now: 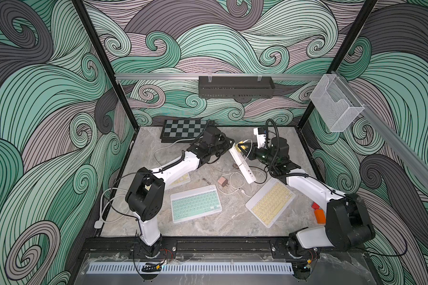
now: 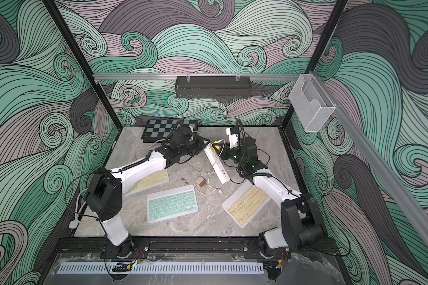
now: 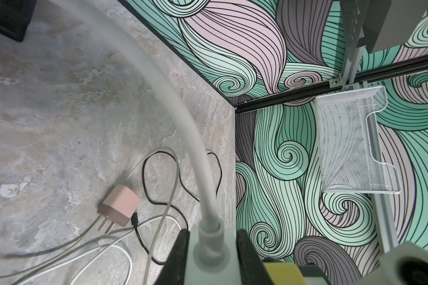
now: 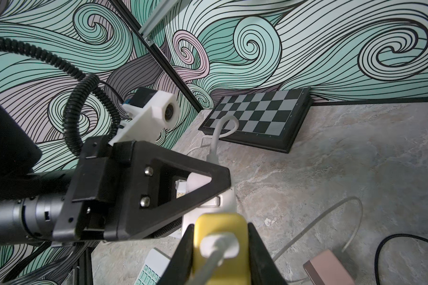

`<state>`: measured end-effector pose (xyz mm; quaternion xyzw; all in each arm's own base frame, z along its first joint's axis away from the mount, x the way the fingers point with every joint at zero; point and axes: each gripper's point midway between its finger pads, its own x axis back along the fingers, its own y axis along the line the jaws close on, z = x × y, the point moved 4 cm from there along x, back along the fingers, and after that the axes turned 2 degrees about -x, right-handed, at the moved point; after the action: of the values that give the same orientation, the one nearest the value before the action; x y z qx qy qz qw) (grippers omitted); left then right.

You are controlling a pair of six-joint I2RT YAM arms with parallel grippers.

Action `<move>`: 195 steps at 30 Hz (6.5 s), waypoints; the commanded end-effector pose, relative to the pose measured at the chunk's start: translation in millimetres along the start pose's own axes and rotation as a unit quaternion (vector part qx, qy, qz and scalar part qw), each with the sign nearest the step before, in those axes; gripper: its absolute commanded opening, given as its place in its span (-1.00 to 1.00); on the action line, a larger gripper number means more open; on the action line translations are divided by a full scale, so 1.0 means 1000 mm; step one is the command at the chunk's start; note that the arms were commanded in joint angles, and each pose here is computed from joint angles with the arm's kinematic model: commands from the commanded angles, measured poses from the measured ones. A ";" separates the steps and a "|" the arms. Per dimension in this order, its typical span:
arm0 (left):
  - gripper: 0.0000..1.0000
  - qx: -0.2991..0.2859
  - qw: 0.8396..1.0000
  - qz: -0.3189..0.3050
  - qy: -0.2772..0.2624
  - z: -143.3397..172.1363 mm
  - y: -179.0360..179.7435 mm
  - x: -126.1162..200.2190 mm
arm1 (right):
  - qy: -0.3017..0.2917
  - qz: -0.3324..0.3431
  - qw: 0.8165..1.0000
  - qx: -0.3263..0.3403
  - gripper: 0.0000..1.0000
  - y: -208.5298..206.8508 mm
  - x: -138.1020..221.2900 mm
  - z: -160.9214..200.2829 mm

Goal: Unplug the wireless keyboard
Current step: Remove the plug from the socket, then place the socket at the center of the board.

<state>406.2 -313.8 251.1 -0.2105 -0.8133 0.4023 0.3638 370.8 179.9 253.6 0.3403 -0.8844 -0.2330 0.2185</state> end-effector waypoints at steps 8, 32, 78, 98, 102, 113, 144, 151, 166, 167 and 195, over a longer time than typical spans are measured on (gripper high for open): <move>-1.00 -0.066 0.994 -0.084 -0.026 -0.025 0.023 0.020 | -0.070 0.054 0.996 0.013 -1.00 -0.013 0.014 -0.044; -1.00 0.064 0.991 -0.090 -0.073 -0.048 0.064 0.030 | -0.095 0.042 0.994 -0.015 -1.00 -0.016 0.028 -0.045; -1.00 0.103 0.952 -0.070 -0.281 -0.131 0.079 0.082 | 0.032 0.016 0.998 0.046 -1.00 0.020 0.017 -0.007; -1.00 0.090 0.950 -0.067 -0.293 -0.144 0.162 0.012 | -0.020 0.121 0.991 -0.044 -1.00 -0.029 0.062 -0.018; -1.00 0.113 0.945 -0.059 -0.303 -0.149 0.176 0.004 | -0.014 0.158 0.986 -0.056 -1.00 -0.040 0.068 -0.015; -1.00 0.171 0.929 -0.019 -0.328 -0.165 0.196 -0.001 | -0.012 0.167 0.983 -0.081 -1.00 -0.052 0.068 -0.009; -1.00 0.219 0.920 -0.050 -0.322 -0.163 0.218 0.004 | -0.014 0.176 0.980 -0.089 -1.00 -0.054 0.074 -0.008; -0.98 0.227 0.928 -0.053 -0.291 -0.143 0.227 -0.021 | -0.012 0.161 0.982 -0.097 -1.00 -0.050 0.073 -0.006; -0.46 0.223 0.938 -0.044 -0.262 -0.132 0.218 -0.035 | -0.012 0.157 0.983 -0.098 -1.00 -0.050 0.072 -0.004; -0.40 0.220 0.939 -0.044 -0.262 -0.133 0.215 -0.032 | -0.012 0.157 0.983 -0.098 -1.00 -0.050 0.072 -0.004; 0.26 0.230 0.942 -0.099 -0.224 -0.114 0.210 0.000 | -0.017 0.138 0.985 -0.105 -1.00 -0.046 0.069 -0.007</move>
<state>507.4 -133.6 108.0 0.0589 -0.7805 0.5655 0.2600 350.8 101.0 240.5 0.1806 -0.8941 -0.2920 0.2874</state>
